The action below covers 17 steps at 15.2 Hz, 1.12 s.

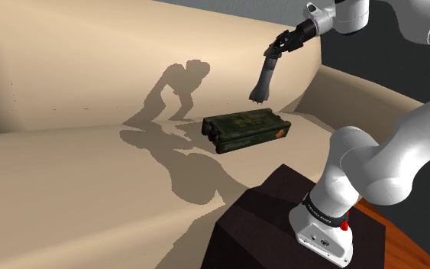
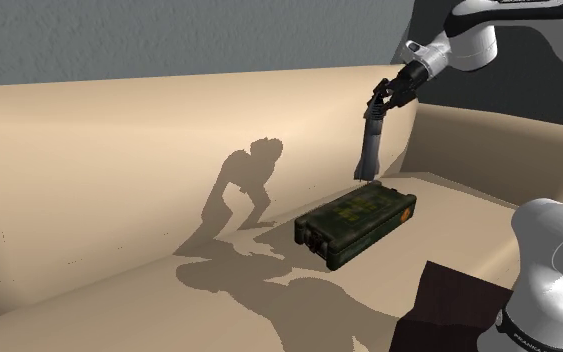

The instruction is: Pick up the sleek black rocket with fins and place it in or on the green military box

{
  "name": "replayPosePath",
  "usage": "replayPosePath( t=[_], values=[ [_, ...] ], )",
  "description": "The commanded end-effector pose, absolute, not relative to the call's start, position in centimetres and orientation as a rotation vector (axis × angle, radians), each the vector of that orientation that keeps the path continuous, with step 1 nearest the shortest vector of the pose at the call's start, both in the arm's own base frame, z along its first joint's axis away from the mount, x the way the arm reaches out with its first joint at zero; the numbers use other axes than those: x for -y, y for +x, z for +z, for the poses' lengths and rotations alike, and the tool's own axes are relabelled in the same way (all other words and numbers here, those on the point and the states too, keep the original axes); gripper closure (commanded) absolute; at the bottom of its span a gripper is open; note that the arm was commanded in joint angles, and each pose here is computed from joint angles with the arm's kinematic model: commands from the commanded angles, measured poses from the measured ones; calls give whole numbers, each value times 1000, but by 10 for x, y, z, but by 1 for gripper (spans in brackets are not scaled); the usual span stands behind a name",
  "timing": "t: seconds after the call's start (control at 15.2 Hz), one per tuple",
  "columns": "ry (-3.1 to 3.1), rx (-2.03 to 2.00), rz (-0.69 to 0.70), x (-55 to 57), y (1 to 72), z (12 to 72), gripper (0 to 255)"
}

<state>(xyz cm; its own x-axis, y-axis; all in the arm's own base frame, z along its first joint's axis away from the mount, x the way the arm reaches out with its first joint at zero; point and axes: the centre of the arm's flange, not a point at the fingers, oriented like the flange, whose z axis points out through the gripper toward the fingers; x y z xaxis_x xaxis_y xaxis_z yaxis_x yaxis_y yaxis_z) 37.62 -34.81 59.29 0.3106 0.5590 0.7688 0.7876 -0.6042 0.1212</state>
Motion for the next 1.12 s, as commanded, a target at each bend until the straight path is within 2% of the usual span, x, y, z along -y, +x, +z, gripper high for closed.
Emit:
replayPosePath(
  t=[0.0,1.06],
  values=[
    [-2303,1220,-1180,347,376,582,255],
    [-2303,1220,-1180,347,376,499,255]
  ],
)
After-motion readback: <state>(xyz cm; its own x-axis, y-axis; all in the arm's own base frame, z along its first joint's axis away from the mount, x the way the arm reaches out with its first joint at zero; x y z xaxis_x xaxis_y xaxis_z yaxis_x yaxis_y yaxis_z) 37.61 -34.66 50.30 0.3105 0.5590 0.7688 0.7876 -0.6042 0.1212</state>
